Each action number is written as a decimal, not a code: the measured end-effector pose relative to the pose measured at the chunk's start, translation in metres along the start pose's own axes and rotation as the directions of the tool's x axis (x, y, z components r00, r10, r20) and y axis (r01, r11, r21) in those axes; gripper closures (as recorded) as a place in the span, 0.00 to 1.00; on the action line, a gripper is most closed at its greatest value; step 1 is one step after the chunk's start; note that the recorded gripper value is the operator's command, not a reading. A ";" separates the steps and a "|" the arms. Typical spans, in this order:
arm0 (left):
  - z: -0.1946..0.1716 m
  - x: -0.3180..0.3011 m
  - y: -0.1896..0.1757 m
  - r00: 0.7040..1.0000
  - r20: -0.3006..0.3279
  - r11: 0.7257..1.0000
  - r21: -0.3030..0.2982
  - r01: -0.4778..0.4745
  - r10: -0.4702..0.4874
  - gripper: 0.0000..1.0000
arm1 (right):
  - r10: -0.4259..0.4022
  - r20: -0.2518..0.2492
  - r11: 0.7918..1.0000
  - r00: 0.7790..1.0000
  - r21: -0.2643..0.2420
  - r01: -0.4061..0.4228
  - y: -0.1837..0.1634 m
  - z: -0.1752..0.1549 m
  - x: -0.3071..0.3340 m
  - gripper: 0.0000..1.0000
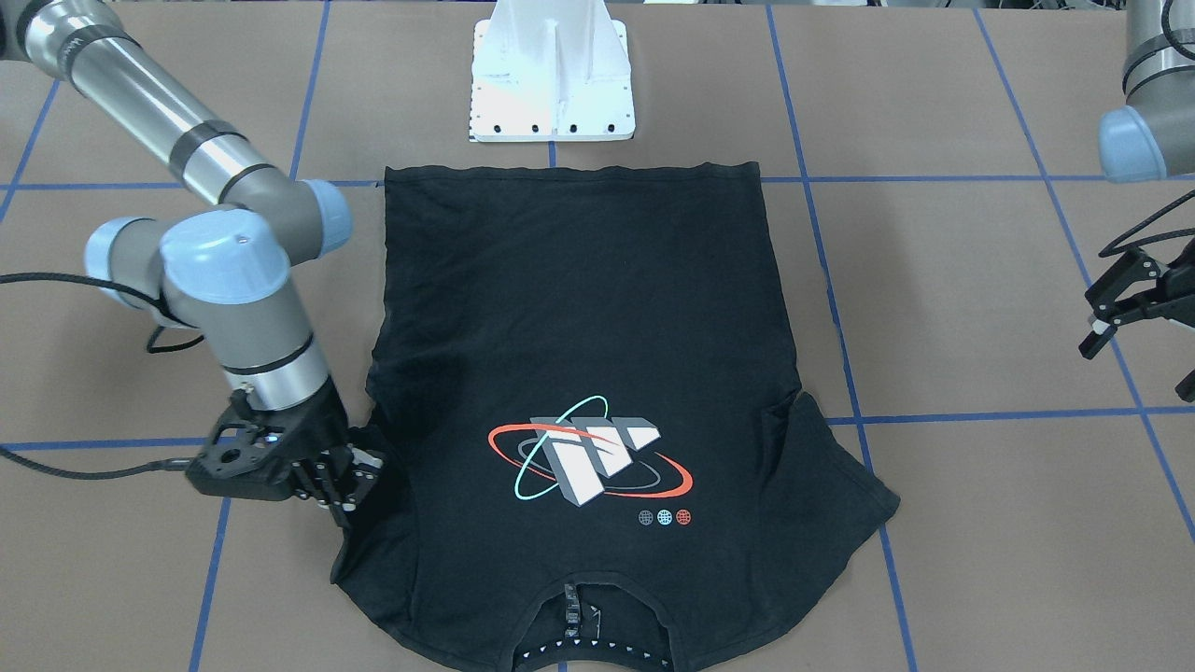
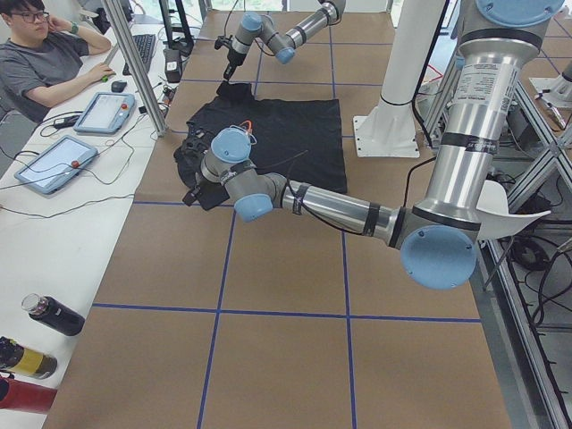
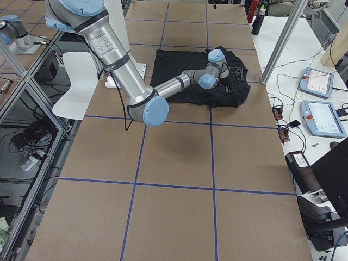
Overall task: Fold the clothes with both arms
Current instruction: 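Fold the sleeve nearest the right gripper inward over the shirt body, then move the left gripper to the sleeve nearest it while the right gripper withdraws, then fold the sleeve nearest the left gripper inward over the shirt body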
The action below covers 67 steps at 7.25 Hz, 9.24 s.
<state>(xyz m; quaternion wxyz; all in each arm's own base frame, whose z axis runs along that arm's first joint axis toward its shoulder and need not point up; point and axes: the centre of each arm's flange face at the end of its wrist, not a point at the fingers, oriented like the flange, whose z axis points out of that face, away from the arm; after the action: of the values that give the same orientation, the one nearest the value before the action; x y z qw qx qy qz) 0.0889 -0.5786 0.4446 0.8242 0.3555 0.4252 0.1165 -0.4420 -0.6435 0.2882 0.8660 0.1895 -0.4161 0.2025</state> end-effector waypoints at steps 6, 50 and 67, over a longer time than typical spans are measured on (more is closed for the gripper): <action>0.004 0.001 -0.001 1.000 -0.001 1.000 -0.004 0.000 0.000 0.00 | 0.070 -0.087 0.996 0.994 0.062 -0.065 0.054 0.046 -0.122 0.24; 0.277 0.119 0.046 0.891 0.206 0.914 0.140 0.381 -0.403 0.65 | -0.297 -0.013 0.935 0.955 -0.207 0.288 -0.005 -0.139 0.186 0.00; 0.278 0.338 -0.096 0.827 0.184 0.845 0.046 0.533 -0.531 0.81 | -0.294 -0.015 0.935 0.956 -0.210 0.285 -0.005 -0.138 0.185 0.00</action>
<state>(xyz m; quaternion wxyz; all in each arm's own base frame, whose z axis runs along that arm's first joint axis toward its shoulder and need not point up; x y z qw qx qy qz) 0.5033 -0.6156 0.2772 0.8619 0.2293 0.4267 -0.1502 -0.2451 -0.5431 0.3547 0.9106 0.1537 -0.3823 0.0330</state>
